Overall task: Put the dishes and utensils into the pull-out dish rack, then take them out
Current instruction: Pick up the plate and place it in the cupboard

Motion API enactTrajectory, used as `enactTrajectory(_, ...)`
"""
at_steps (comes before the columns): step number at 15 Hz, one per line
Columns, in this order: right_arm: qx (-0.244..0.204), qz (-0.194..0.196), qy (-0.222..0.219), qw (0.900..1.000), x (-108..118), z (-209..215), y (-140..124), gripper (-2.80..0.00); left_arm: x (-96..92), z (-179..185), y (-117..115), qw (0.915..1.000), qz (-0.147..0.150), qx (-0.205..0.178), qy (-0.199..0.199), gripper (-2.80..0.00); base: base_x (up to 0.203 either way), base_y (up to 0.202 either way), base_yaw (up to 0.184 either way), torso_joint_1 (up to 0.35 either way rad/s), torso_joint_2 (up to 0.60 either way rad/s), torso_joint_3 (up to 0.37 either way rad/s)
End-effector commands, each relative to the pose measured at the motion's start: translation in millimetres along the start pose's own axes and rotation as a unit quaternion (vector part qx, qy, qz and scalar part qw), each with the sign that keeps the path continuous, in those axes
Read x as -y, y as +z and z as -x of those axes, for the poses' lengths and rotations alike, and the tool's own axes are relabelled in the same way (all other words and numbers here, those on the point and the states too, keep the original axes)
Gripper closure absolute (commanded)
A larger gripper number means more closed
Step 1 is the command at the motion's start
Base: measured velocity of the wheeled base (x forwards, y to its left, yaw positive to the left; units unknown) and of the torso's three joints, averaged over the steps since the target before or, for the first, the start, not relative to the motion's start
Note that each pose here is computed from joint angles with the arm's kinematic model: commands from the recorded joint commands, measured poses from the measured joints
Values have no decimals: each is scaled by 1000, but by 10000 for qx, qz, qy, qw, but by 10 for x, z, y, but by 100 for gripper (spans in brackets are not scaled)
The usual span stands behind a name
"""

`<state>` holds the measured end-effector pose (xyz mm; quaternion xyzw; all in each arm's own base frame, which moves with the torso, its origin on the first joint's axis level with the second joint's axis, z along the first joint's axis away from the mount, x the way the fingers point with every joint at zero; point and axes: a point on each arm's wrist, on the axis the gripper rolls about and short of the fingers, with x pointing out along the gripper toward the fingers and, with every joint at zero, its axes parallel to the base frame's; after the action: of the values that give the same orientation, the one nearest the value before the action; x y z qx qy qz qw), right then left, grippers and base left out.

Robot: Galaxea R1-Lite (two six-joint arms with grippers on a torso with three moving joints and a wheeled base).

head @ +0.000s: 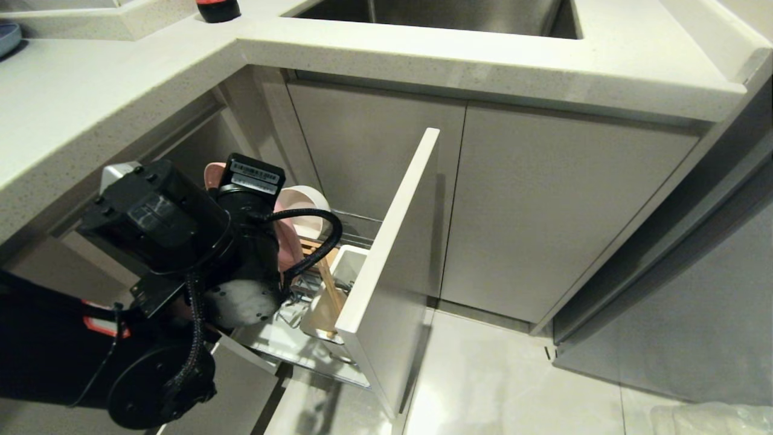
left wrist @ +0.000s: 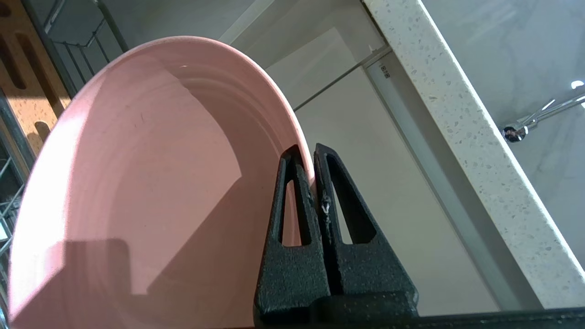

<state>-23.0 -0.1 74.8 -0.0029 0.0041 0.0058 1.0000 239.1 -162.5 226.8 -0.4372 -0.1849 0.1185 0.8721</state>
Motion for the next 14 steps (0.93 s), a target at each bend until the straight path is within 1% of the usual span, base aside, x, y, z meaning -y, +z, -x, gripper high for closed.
enactTrajectory(1,3,2,4,10000,0,0,-1,0,-15,-6,-34,10000,19,12,24,0,0,0,0,0,0,0)
enactTrajectory(3,3,2,4,10000,0,0,-1,0,-34,-10,-74,10000,-1,-17,31,0,0,0,0,0,0,0)
enactTrajectory(5,3,2,4,10000,0,0,-1,0,-56,-7,-98,10000,47,-33,35,0,0,0,0,0,0,0)
enactTrajectory(8,3,2,4,10000,0,0,-1,0,-82,-12,-136,10000,11,-52,58,0,0,0,0,0,0,0)
enactTrajectory(14,3,2,4,10000,0,0,-1,0,-190,-21,-158,9996,-205,-75,175,0,0,0,0,0,0,0)
